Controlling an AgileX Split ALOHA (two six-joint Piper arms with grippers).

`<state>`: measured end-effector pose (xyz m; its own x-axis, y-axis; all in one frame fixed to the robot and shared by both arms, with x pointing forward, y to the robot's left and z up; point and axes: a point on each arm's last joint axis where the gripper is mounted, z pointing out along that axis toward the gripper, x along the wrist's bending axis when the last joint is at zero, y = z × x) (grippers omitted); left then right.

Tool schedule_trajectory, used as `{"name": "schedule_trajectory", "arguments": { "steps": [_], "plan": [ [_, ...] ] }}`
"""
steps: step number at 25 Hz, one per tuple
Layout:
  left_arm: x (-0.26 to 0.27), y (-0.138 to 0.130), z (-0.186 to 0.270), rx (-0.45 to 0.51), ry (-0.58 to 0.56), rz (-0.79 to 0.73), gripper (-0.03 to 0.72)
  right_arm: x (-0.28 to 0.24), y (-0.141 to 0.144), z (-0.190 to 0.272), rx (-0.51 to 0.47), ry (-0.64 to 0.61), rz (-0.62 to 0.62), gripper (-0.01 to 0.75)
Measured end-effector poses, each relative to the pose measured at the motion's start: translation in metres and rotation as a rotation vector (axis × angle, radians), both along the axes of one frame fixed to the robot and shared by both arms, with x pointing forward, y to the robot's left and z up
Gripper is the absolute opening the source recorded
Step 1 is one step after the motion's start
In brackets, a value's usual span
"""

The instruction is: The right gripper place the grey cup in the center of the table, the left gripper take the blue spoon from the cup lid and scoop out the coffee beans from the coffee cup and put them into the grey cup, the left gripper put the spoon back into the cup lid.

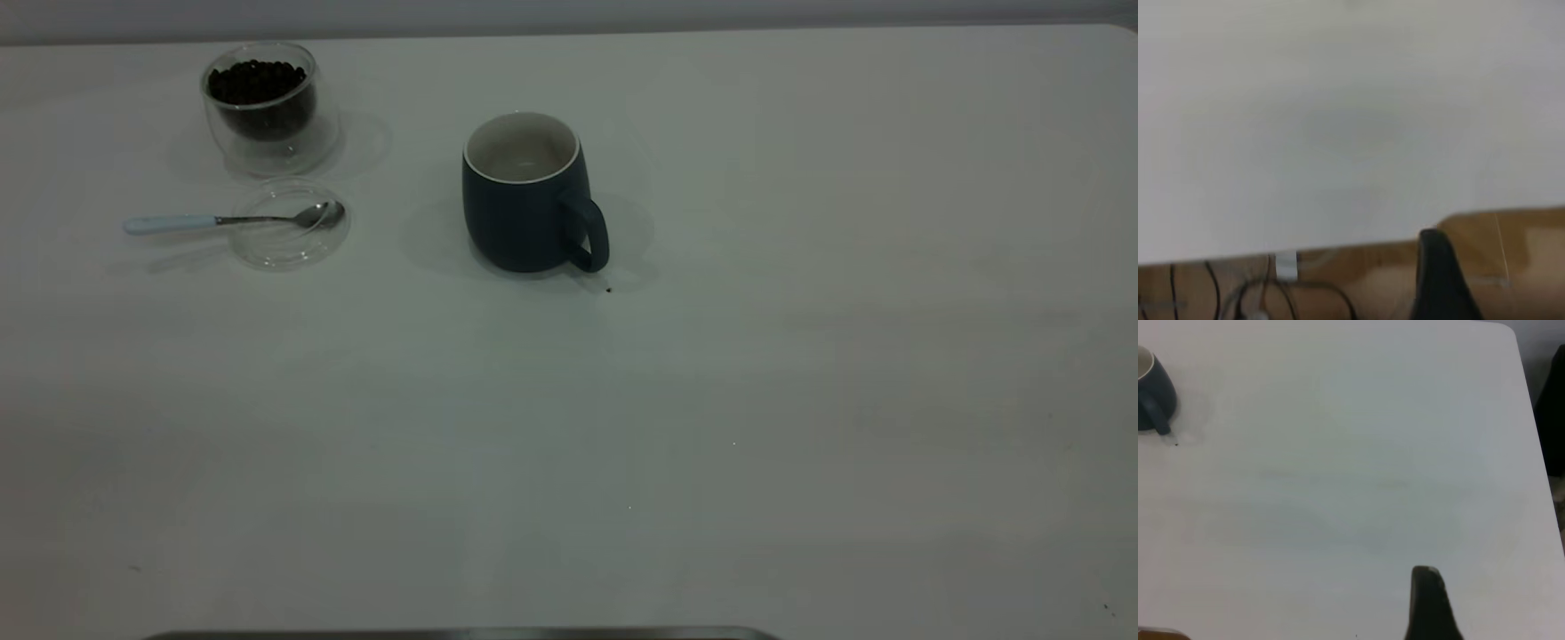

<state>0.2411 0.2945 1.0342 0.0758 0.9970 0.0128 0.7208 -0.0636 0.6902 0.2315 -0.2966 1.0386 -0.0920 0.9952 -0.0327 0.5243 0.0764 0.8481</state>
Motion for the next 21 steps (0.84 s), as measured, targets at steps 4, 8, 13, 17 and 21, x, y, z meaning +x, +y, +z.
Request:
{"name": "schedule_trajectory", "arguments": {
  "steps": [4,8,13,17,21],
  "plan": [
    [-0.019,-0.001,-0.002,0.008,-0.117,-0.001,0.512,0.000,0.000,0.000,0.000,0.000,0.000,0.457],
    [-0.020,-0.001,-0.002,0.008,-0.120,-0.001,0.512,0.000,0.000,0.000,0.000,0.000,0.000,0.457],
    [-0.020,-0.001,-0.002,0.008,-0.116,-0.001,0.512,0.000,0.000,0.000,0.000,0.000,0.000,0.457],
    [-0.020,-0.001,-0.002,0.008,-0.116,-0.001,0.512,0.000,0.000,0.000,0.000,0.000,0.000,0.457],
    [-0.020,-0.001,-0.002,0.008,-0.116,-0.001,0.512,0.000,0.000,0.000,0.000,0.000,0.000,0.457]
  ]
}}
